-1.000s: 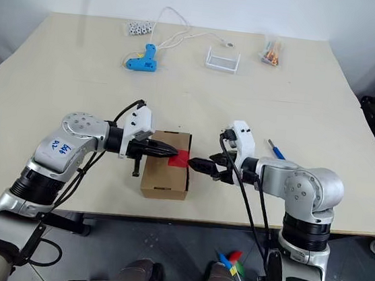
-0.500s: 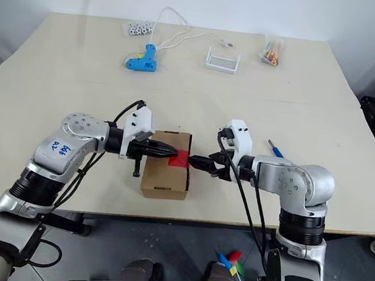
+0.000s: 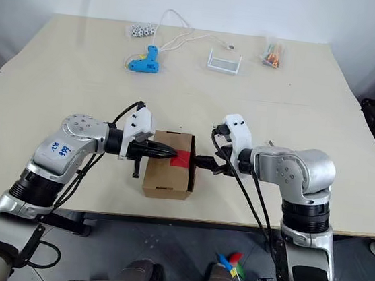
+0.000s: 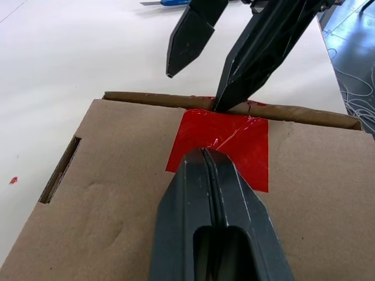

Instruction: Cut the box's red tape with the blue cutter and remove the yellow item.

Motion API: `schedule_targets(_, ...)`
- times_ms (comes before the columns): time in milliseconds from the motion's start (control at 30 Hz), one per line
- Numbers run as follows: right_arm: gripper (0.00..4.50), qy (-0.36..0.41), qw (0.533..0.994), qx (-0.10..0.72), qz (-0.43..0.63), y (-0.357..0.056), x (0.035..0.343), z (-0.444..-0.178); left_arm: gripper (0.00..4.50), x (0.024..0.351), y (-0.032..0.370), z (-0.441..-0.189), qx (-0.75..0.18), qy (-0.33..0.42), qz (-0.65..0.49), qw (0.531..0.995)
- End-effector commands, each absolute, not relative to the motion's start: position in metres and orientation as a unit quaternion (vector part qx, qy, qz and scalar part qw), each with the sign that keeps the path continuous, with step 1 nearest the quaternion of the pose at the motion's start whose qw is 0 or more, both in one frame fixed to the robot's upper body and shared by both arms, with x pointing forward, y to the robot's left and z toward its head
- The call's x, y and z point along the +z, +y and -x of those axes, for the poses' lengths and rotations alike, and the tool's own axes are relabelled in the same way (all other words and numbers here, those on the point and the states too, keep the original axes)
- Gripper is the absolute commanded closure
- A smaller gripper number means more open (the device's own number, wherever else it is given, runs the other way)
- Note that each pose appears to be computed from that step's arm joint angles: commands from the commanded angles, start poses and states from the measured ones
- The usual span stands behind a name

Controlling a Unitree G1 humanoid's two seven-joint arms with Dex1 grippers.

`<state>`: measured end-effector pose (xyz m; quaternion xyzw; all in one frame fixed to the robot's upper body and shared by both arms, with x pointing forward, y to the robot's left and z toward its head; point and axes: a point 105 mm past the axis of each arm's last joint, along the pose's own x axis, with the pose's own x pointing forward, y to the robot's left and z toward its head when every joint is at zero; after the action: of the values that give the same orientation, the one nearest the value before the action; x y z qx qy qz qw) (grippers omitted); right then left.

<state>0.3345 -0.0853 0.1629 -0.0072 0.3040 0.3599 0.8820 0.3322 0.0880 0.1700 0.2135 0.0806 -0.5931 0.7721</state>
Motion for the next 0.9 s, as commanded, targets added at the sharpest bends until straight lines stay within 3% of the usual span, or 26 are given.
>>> schedule_targets(33, 0.04, 0.358, 0.873, 0.33, 0.031, -0.091, 0.138, -0.33, 4.5, 0.155, 0.094, -0.332, -0.587, 0.112, -0.215, 0.772)
schedule_targets(167, 0.04, 0.383, 0.861, 0.32, 0.102, -0.098, 0.124, -0.325, 4.5, 0.154, 0.096, -0.331, -0.587, 0.113, -0.215, 0.773)
schedule_targets(433, 0.04, 0.404, 0.843, 0.334, 0.122, -0.102, 0.124, -0.318, 4.5, 0.143, 0.102, -0.328, -0.586, 0.132, -0.229, 0.766)
schedule_targets(733, 0.04, 0.331, 0.886, 0.305, 0.108, -0.107, 0.136, -0.33, 4.5, 0.139, 0.1, -0.323, -0.582, 0.13, -0.217, 0.773)
schedule_targets(833, 0.04, 0.307, 0.903, 0.273, 0.124, -0.136, 0.146, -0.334, 4.5, 0.139, 0.105, -0.323, -0.575, 0.133, -0.218, 0.777)
schedule_targets(900, 0.04, 0.283, 0.904, 0.297, 0.117, -0.137, 0.157, -0.332, 4.5, 0.139, 0.107, -0.322, -0.574, 0.134, -0.218, 0.777)
